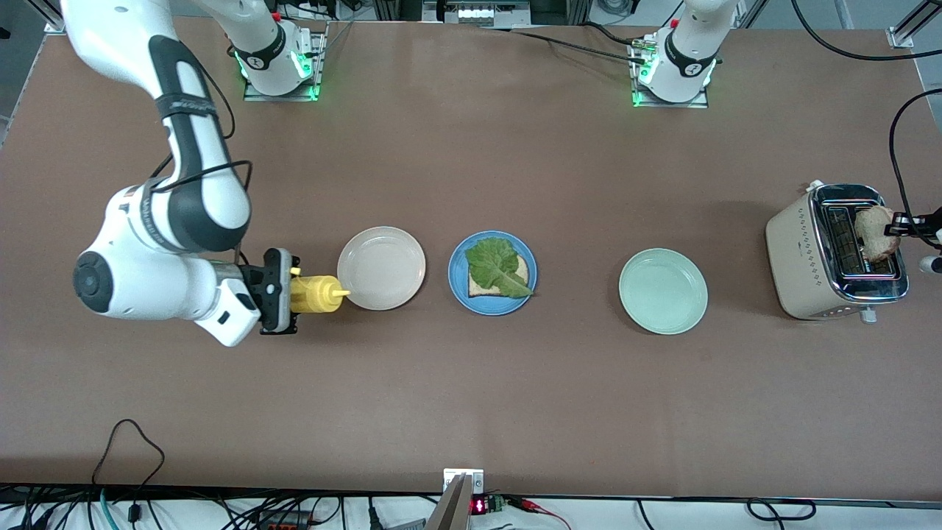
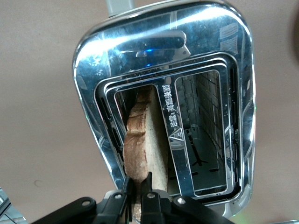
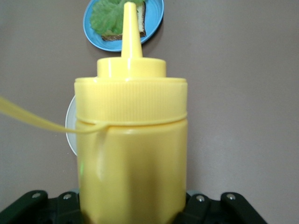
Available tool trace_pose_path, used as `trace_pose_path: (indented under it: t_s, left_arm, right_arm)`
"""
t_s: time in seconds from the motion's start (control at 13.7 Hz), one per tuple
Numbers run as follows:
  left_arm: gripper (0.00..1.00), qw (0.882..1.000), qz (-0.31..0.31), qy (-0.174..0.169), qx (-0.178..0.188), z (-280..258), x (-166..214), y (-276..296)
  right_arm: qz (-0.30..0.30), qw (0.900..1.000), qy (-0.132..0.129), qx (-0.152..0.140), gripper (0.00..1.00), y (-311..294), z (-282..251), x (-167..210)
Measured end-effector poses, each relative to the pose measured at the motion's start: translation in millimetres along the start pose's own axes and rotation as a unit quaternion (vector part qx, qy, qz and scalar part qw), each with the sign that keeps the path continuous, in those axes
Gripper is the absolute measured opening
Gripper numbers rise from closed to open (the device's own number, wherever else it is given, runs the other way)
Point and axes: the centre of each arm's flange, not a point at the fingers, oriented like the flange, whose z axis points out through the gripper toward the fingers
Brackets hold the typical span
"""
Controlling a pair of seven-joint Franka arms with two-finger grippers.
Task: Make sandwich in blue plate with both arms
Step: 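Return the mustard bottle while the left gripper grasps the second bread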
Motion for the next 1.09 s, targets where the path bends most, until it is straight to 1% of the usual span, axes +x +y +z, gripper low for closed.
trace_pose_path:
  t_s: [0.22, 0.29, 0.44, 0.58, 0.73, 0.87, 1.09]
  left_arm:
    - [0.08, 1.0, 0.008, 0.008, 0.006, -14, 3, 8]
    - [0.08, 1.0, 0.017, 0.008, 0.011, -39, 3, 23]
    - [0.08, 1.0, 0.024, -0.005, 0.01, -72, -4, 39]
    - [0.08, 0.999, 0.039, -0.006, 0.013, -111, -6, 63]
    - [0.08, 0.998, 0.064, 0.009, 0.022, -143, 2, 97]
    - [0.08, 0.995, 0.089, 0.025, 0.028, -163, 15, 141]
    - [0.08, 0.995, 0.093, 0.036, 0.03, -174, 39, 226]
  right_arm:
    - [-0.005, 0.999, 0.038, 0.009, 0.44, 1, 5, -35]
    - [-0.007, 0.998, 0.061, 0.015, 0.44, 0, 9, -53]
    - [-0.006, 0.996, 0.089, 0.024, 0.44, -1, 13, -71]
    - [-0.006, 0.992, 0.119, 0.033, 0.44, -1, 21, -94]
    - [-0.004, 0.987, 0.152, 0.041, 0.44, -2, 30, -114]
    - [-0.003, 0.983, 0.18, 0.048, 0.44, -3, 40, -127]
    - [-0.006, 0.974, 0.222, 0.05, 0.44, -5, 56, -141]
